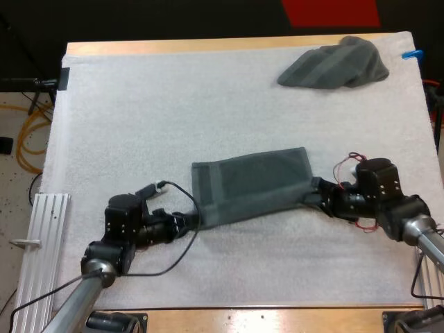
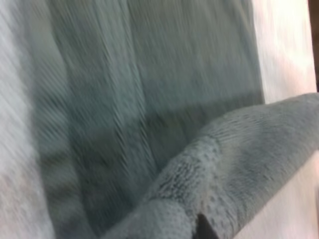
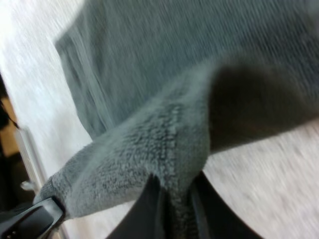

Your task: Pick towel from pile fold and stack

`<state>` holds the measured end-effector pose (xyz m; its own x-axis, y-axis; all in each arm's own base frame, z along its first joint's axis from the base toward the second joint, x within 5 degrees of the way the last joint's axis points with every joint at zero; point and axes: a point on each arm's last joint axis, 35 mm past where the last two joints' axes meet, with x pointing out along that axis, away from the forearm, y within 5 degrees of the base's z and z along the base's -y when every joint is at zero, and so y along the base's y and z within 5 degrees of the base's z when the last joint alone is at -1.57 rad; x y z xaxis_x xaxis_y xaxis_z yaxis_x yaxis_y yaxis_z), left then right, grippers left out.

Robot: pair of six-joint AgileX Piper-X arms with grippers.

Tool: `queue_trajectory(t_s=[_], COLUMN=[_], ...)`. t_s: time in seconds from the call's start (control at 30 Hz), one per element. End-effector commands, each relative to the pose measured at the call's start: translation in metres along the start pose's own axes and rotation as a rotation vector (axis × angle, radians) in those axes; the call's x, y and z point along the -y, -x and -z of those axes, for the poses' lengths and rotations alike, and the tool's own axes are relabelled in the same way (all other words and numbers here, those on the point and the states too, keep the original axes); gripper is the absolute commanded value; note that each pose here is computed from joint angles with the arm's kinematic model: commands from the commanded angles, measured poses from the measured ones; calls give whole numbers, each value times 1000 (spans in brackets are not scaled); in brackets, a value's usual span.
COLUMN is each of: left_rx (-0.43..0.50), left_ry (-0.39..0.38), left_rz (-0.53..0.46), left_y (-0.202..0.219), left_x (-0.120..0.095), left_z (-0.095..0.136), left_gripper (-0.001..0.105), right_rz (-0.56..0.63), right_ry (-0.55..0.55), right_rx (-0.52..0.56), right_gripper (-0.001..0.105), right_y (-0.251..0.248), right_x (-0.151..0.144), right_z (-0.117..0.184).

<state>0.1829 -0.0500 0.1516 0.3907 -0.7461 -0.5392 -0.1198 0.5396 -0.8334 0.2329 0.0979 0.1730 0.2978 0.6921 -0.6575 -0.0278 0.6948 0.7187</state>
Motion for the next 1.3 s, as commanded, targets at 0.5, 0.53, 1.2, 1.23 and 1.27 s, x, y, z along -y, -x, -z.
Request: queue_trajectory(t_s=[0.5, 0.53, 1.2, 1.23, 1.27], left_rx=[38, 29, 91, 93, 94], left_ry=[69, 66, -71, -97, -110], left_rz=[114, 124, 110, 109, 109], left_y=[-34, -37, -42, -42, -42], left_x=[-24, -23, -12, -12, -12], left_z=[-42, -46, -69, -69, -69], left_gripper=[0, 0, 9, 13, 17], right_rz=[132, 148, 149, 138, 125], right_ry=[-52, -55, -49, -37, -25], right_rx=[218, 232, 251, 265, 280], right_gripper=[0, 0, 4, 11, 18], right_y=[-17, -17, -17, -17, -16], right_x=[12, 12, 12, 10, 9], right_z=[-19, -19, -21, -22, -24])
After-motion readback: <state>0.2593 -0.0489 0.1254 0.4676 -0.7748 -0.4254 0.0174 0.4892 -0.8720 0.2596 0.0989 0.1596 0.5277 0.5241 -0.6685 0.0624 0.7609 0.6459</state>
